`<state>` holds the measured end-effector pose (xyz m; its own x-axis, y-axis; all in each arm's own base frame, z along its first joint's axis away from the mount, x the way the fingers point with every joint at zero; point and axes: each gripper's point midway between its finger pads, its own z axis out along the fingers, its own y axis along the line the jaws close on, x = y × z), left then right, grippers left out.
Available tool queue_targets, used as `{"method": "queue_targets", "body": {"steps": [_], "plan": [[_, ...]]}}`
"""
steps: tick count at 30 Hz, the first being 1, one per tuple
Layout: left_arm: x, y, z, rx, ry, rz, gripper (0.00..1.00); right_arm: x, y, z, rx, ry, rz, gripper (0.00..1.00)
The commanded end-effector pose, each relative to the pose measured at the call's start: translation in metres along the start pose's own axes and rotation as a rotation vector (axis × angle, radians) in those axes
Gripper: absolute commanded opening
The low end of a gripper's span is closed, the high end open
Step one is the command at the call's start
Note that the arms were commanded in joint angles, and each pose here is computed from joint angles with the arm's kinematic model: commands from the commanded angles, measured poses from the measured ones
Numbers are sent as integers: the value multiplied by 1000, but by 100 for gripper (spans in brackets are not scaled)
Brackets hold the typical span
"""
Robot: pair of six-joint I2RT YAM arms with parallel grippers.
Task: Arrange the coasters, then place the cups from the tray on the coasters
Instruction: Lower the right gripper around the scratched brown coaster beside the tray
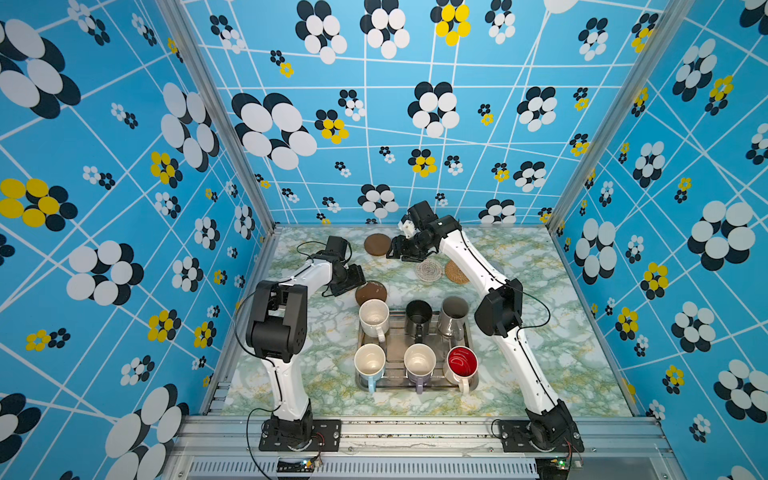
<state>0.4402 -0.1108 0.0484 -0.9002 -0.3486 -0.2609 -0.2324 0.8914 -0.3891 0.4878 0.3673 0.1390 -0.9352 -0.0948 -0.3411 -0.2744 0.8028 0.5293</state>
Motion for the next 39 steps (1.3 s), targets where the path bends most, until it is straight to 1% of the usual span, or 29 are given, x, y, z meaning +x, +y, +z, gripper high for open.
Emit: {"method": "queue_targets", "body": {"steps": [1, 7, 14, 21, 29, 39], "plan": [[3, -8, 8, 21, 8, -5, 73, 9, -8, 14, -30, 52, 8, 65], [13, -13, 19, 10, 40, 9, 72, 19, -13, 31, -53, 96, 27, 65], [23, -10, 24, -13, 66, 15, 73, 27, -20, 44, -62, 129, 51, 65], [27, -14, 22, -4, 72, 24, 73, 36, -23, 52, -67, 159, 69, 66], [35, -15, 16, 0, 78, 26, 73, 51, -17, 63, -76, 205, 66, 67], [47, -10, 18, -5, 96, 20, 73, 65, -21, 78, -83, 253, 83, 66]]}}
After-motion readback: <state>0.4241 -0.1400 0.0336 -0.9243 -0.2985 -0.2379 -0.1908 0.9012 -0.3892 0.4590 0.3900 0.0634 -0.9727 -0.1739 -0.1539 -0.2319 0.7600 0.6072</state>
